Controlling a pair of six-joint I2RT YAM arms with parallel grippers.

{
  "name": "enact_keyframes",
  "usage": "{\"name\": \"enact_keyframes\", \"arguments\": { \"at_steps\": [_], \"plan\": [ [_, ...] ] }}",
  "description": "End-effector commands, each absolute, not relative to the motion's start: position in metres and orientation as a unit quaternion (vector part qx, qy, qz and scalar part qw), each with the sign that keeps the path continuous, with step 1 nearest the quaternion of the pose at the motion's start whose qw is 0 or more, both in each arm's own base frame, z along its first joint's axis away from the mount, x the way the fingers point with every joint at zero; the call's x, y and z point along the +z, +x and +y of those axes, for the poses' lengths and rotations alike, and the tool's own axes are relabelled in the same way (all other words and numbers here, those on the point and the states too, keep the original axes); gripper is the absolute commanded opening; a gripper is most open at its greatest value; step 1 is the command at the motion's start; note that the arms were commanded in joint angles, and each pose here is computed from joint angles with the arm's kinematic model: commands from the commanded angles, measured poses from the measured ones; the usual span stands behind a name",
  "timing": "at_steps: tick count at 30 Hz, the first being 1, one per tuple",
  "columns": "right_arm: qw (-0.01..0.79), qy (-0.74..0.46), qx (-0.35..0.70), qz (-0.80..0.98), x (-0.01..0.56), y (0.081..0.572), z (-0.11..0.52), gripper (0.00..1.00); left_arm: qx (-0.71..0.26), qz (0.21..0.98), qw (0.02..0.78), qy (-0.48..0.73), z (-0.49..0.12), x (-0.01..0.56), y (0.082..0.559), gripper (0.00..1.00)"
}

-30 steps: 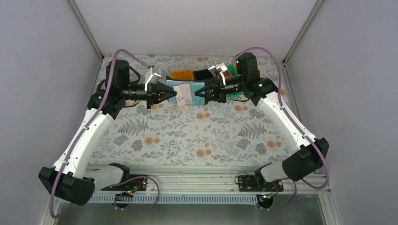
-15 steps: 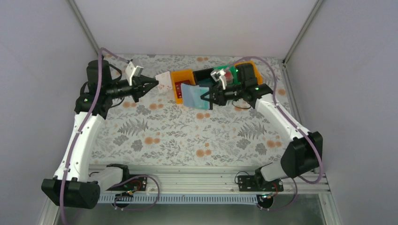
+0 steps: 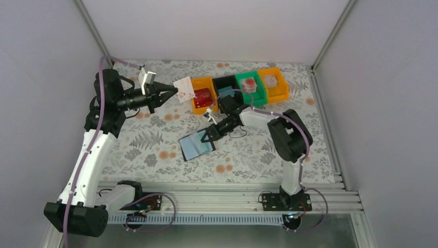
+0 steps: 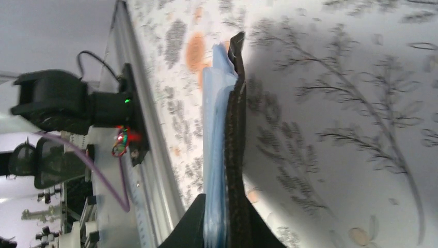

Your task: Take the credit cards out of the card holder

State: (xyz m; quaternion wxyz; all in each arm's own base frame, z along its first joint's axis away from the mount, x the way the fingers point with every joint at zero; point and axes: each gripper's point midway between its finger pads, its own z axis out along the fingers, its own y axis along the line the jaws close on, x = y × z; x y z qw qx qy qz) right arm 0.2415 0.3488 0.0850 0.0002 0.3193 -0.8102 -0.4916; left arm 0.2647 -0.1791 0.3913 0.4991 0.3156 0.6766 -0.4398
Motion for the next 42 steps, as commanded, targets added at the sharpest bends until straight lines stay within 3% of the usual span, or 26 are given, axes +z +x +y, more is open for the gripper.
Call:
{"name": "enact_keyframes", "arguments": {
  "at_steps": [1, 4, 7, 10, 13, 19, 23, 29, 31, 32, 33, 36, 37, 40, 41, 42],
  "plan": [
    [-0.005, 0.296, -0.450, -0.843, 0.073, 0.266, 0.342, 0.24, -0.453, 0.655, 0.507, 0.328, -0.183, 0.407, 0.253, 0.02],
    [-0.020, 0.232, -0.402, -0.886, 0.066, 0.294, 0.313, 0.48, -0.450, 0.651, 0.512, 0.334, -0.184, 0.410, 0.250, 0.02],
    [-0.076, 0.186, -0.357, -0.912, 0.087, 0.325, 0.282, 0.61, -0.445, 0.644, 0.519, 0.343, -0.184, 0.415, 0.247, 0.02],
    [-0.164, 0.191, -0.304, -0.919, 0.136, 0.350, 0.266, 0.64, -0.442, 0.636, 0.528, 0.348, -0.185, 0.421, 0.245, 0.02],
    [-0.262, 0.246, -0.328, -0.874, 0.219, 0.351, 0.277, 0.65, -0.447, 0.626, 0.533, 0.353, -0.188, 0.428, 0.243, 0.02],
    [-0.425, 0.403, -0.488, -0.647, 0.390, 0.267, 0.321, 0.80, -0.464, 0.602, 0.538, 0.366, -0.195, 0.450, 0.238, 0.02],
    [-0.457, 0.429, -0.526, -0.575, 0.433, 0.234, 0.339, 0.89, -0.480, 0.580, 0.529, 0.392, -0.202, 0.457, 0.224, 0.02],
    [-0.451, 0.450, -0.540, -0.549, 0.445, 0.228, 0.358, 0.90, -0.497, 0.552, 0.510, 0.434, -0.210, 0.457, 0.204, 0.02],
    [-0.436, 0.463, -0.540, -0.551, 0.441, 0.225, 0.366, 0.86, -0.500, 0.547, 0.505, 0.443, -0.212, 0.457, 0.200, 0.02],
    [-0.428, 0.469, -0.543, -0.549, 0.439, 0.223, 0.368, 0.78, -0.501, 0.546, 0.503, 0.445, -0.213, 0.457, 0.199, 0.02],
    [-0.421, 0.476, -0.548, -0.545, 0.438, 0.220, 0.369, 0.65, -0.502, 0.546, 0.502, 0.445, -0.213, 0.457, 0.199, 0.02],
    [-0.413, 0.491, -0.553, -0.531, 0.438, 0.211, 0.367, 0.09, -0.499, 0.553, 0.502, 0.440, -0.213, 0.454, 0.201, 0.02],
    [-0.414, 0.496, -0.550, -0.530, 0.437, 0.209, 0.366, 0.04, -0.498, 0.557, 0.501, 0.437, -0.213, 0.452, 0.203, 0.02],
    [-0.417, 0.508, -0.517, -0.548, 0.426, 0.211, 0.361, 0.04, -0.485, 0.577, 0.501, 0.425, -0.212, 0.442, 0.210, 0.03],
    [-0.404, 0.509, -0.498, -0.574, 0.413, 0.214, 0.358, 0.04, -0.469, 0.591, 0.506, 0.418, -0.210, 0.436, 0.217, 0.11],
    [-0.398, 0.508, -0.475, -0.598, 0.402, 0.220, 0.356, 0.04, -0.454, 0.603, 0.507, 0.416, -0.209, 0.428, 0.222, 0.38]
  ]
}}
